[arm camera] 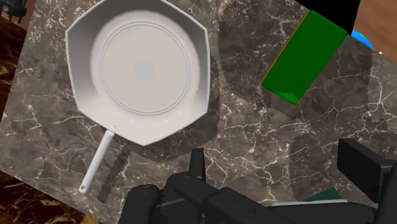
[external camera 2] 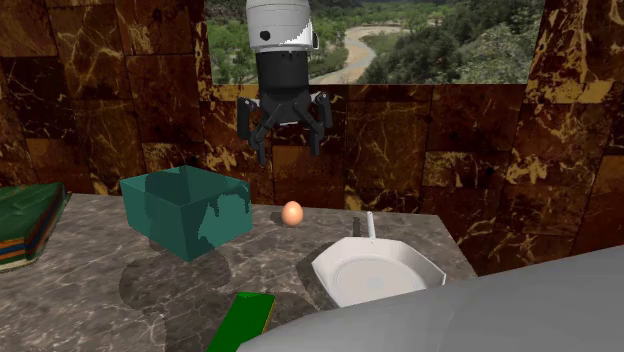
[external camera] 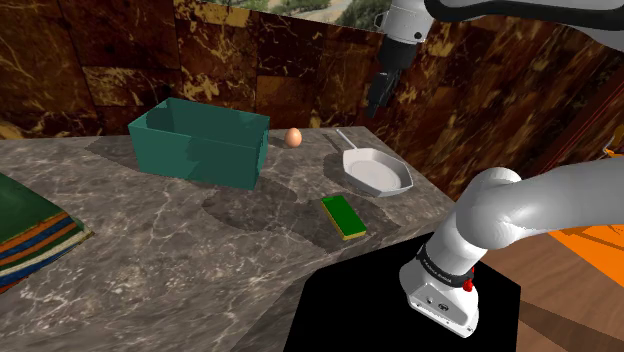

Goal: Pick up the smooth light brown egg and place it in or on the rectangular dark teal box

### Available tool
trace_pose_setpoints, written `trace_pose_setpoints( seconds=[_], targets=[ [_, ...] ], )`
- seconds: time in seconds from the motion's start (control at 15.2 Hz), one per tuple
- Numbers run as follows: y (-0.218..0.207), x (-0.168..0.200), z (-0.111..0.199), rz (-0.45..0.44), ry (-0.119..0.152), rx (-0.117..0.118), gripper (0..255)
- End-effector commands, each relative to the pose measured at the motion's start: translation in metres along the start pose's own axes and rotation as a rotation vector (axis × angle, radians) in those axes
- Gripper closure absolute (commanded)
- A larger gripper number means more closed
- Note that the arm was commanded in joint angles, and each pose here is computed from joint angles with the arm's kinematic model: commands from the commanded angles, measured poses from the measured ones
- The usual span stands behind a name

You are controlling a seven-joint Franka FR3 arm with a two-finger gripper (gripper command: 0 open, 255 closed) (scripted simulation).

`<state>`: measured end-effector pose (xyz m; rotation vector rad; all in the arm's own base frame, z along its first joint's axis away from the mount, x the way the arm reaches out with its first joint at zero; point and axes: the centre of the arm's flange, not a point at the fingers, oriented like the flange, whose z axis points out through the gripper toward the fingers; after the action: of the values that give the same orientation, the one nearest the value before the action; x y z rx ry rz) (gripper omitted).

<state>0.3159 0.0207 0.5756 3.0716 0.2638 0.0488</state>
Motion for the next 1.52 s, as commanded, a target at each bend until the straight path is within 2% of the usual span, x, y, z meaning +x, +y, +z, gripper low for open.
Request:
trace_pose_setpoints(
  seconds=[0.0, 1.45],
  targets=[
    [0.0, 0.0, 0.0, 0.0, 0.0, 0.0, 0],
    [0.12, 0.189, 0.186, 0.39, 0.098, 0.263, 0]
  ],
)
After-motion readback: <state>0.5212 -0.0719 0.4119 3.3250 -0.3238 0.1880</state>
